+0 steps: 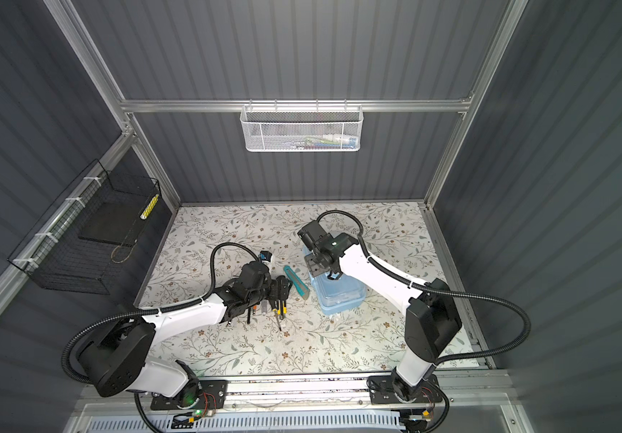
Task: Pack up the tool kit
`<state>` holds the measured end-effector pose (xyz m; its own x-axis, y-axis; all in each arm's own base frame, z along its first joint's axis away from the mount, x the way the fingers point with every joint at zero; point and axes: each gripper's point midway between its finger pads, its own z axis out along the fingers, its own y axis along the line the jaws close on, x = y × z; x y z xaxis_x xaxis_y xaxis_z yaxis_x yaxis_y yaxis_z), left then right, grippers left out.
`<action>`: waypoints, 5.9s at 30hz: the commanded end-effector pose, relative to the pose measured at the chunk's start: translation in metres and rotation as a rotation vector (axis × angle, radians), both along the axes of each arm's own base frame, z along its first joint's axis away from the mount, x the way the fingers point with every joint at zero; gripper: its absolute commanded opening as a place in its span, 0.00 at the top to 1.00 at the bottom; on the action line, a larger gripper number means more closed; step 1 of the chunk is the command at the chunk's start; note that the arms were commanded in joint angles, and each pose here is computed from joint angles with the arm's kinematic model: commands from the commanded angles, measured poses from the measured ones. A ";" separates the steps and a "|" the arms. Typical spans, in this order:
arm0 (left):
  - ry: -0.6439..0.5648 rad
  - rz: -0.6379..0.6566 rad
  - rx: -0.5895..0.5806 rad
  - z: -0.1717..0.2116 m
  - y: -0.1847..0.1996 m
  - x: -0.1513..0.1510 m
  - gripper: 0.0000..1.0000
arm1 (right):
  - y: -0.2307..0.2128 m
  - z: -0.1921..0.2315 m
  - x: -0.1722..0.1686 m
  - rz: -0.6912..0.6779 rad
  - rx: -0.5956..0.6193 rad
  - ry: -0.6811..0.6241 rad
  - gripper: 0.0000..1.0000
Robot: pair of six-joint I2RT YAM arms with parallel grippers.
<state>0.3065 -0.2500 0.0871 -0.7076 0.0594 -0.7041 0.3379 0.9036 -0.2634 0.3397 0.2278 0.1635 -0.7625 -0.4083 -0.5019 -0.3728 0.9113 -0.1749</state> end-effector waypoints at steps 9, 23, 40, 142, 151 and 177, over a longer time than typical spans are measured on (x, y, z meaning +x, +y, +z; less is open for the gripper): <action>0.024 -0.007 0.008 -0.007 0.000 -0.001 0.01 | -0.024 -0.003 0.003 -0.019 -0.154 -0.013 0.36; 0.020 -0.006 0.005 -0.004 0.000 -0.001 0.01 | -0.028 -0.009 0.002 -0.031 -0.180 0.002 0.66; 0.026 -0.015 0.016 -0.007 -0.002 0.000 0.01 | -0.043 0.012 0.014 -0.024 -0.247 -0.043 0.64; 0.013 -0.362 -0.625 0.106 -0.150 0.006 0.01 | -0.106 -0.001 0.029 -0.122 1.008 0.140 1.00; 0.064 -0.380 -0.613 0.093 -0.154 -0.002 0.01 | -0.102 -0.001 0.027 -0.118 1.015 0.134 1.00; -0.040 -0.511 -0.874 0.167 -0.176 -0.006 0.01 | -0.089 -0.041 0.025 -0.120 0.899 0.174 1.00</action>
<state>0.3136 -0.4099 0.2147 -0.7539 -0.1923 -0.6282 0.5687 0.2878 -0.7706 0.3803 0.1183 0.1245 -0.8431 0.2250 -0.4884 -0.1715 0.7483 0.6408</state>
